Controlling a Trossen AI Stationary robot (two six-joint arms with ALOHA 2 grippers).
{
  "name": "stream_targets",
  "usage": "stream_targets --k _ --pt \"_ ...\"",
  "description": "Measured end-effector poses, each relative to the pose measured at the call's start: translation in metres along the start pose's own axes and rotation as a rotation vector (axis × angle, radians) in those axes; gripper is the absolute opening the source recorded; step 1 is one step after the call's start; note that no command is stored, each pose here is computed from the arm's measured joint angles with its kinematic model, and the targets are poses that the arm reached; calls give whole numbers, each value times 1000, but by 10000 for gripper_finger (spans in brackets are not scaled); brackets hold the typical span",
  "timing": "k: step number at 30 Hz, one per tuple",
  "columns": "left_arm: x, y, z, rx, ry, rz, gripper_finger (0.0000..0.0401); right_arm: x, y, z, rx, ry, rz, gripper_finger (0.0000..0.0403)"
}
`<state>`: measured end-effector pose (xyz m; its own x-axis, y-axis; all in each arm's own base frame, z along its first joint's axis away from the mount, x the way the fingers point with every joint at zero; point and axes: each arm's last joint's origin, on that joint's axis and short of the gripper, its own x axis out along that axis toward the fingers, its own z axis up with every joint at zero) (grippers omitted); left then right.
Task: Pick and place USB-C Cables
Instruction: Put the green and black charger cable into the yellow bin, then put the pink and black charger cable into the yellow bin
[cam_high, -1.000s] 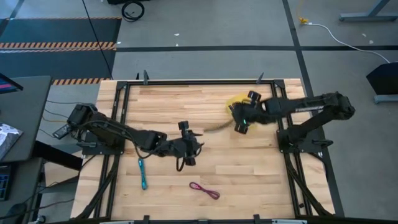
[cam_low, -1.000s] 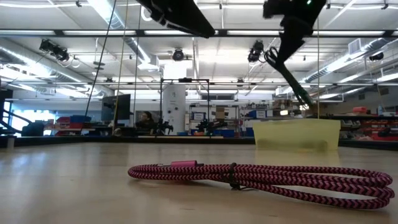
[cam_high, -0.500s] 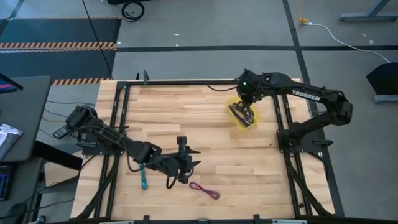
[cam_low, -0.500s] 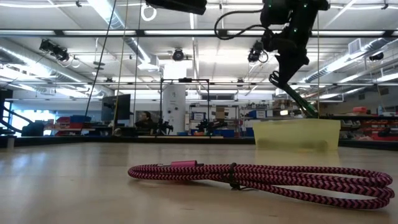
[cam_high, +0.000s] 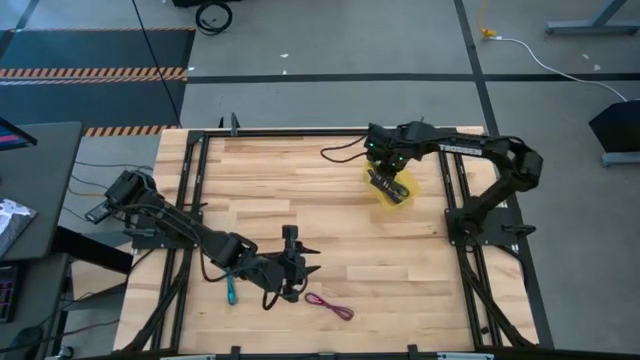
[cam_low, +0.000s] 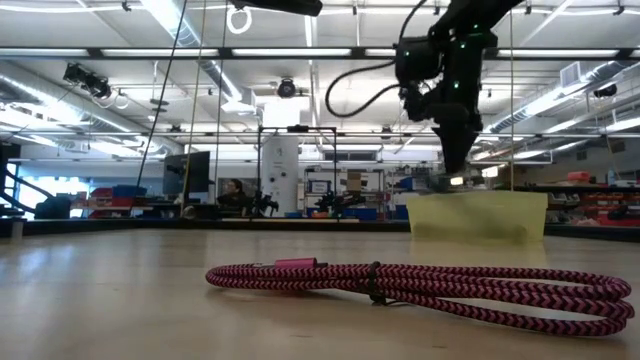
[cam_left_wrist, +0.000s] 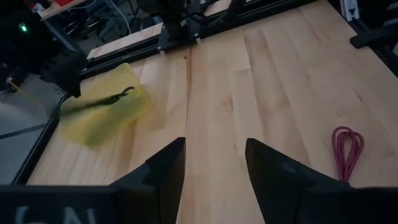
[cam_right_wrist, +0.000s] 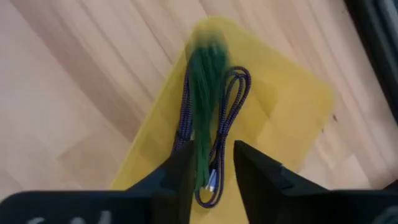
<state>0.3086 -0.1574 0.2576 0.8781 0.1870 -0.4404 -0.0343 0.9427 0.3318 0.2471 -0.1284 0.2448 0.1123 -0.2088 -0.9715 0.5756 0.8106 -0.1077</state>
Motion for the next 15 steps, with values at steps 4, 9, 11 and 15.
stream_targets --k 4,9,11,15 --pt "0 0 -1 -19 7 0 176 11 1 3 -8 36 -7 152" --pt "0 0 -4 -22 32 1 176 10 0 3 -12 25 -34 171" --pt "0 0 -5 -18 47 1 176 3 -2 1 -14 7 -50 172" --pt "0 0 -10 -20 87 4 176 -16 -1 -6 5 -57 -29 169"
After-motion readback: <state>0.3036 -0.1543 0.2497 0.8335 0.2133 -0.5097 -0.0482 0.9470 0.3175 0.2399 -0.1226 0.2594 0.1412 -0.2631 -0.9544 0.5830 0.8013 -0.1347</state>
